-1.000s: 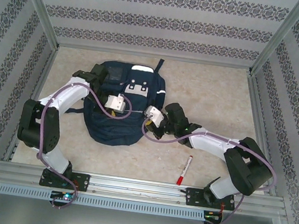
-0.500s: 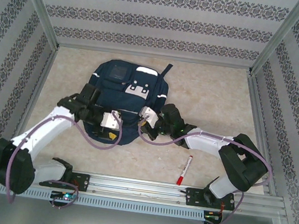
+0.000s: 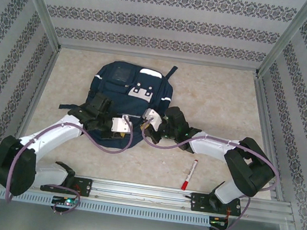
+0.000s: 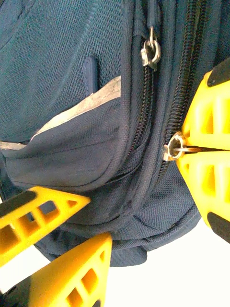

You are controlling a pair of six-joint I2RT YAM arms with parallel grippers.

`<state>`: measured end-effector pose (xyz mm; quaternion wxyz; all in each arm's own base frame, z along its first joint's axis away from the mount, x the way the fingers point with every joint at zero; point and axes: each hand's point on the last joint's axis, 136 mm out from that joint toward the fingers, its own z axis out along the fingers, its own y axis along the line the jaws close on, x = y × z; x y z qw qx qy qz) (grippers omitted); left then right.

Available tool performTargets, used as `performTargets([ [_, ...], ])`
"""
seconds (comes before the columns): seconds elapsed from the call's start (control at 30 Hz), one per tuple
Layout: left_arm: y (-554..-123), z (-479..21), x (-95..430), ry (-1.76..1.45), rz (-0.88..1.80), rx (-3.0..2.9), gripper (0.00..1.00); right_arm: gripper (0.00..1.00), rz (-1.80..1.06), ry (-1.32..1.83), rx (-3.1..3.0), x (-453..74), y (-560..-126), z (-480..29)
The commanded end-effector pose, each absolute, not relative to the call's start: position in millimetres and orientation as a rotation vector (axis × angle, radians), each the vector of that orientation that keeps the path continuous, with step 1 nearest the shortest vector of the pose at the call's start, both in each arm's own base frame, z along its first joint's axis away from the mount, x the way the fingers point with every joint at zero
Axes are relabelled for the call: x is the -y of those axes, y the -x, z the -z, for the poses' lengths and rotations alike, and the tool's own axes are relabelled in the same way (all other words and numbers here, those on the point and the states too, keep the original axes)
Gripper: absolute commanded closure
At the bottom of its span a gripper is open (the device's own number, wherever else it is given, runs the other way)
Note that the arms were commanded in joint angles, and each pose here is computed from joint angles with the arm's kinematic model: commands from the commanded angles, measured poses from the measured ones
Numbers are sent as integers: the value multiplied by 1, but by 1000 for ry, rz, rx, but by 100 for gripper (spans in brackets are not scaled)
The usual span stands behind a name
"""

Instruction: Pack books, pencil case, and school supplies into a backpack

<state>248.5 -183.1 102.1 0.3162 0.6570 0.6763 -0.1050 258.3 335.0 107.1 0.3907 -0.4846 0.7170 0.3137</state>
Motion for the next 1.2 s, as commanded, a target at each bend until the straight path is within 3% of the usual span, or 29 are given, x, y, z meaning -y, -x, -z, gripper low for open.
performTargets([
  [0.0, -254, -91, 181, -1786, 169, -1777, 68, 100, -859, 1215, -1693, -350, -253, -141],
  [0.2, -268, -89, 181, -1663, 76, -1852, 69, 100, -842, 1249, -1677, -346, -247, -140],
  [0.27, -263, -89, 180, -1690, 85, -1850, 93, 100, -798, 1277, -1679, -341, -248, -136],
  [0.3, -259, -88, 179, -1737, 85, -1830, 100, 100, -770, 1295, -1682, -338, -249, -133],
  [0.47, -228, -86, 175, -1947, 140, -1702, 100, 100, -505, 1342, -1754, -302, -283, -110],
  [0.9, -176, -89, 179, -2115, 308, -1443, 100, 100, -89, 660, -2139, -223, -425, -92],
  [1.07, -176, -101, 193, -2022, 397, -1436, 100, 83, -111, 552, -2156, -213, -427, -102],
  [1.1, -179, -105, 197, -1997, 402, -1426, 99, 80, -136, 521, -2154, -211, -424, -105],
  [1.13, -184, -111, 201, -1956, 398, -1422, 86, 76, -167, 496, -2148, -209, -420, -109],
  [1.17, -191, -118, 205, -1893, 392, -1442, 60, 70, -186, 483, -2136, -206, -416, -113],
])
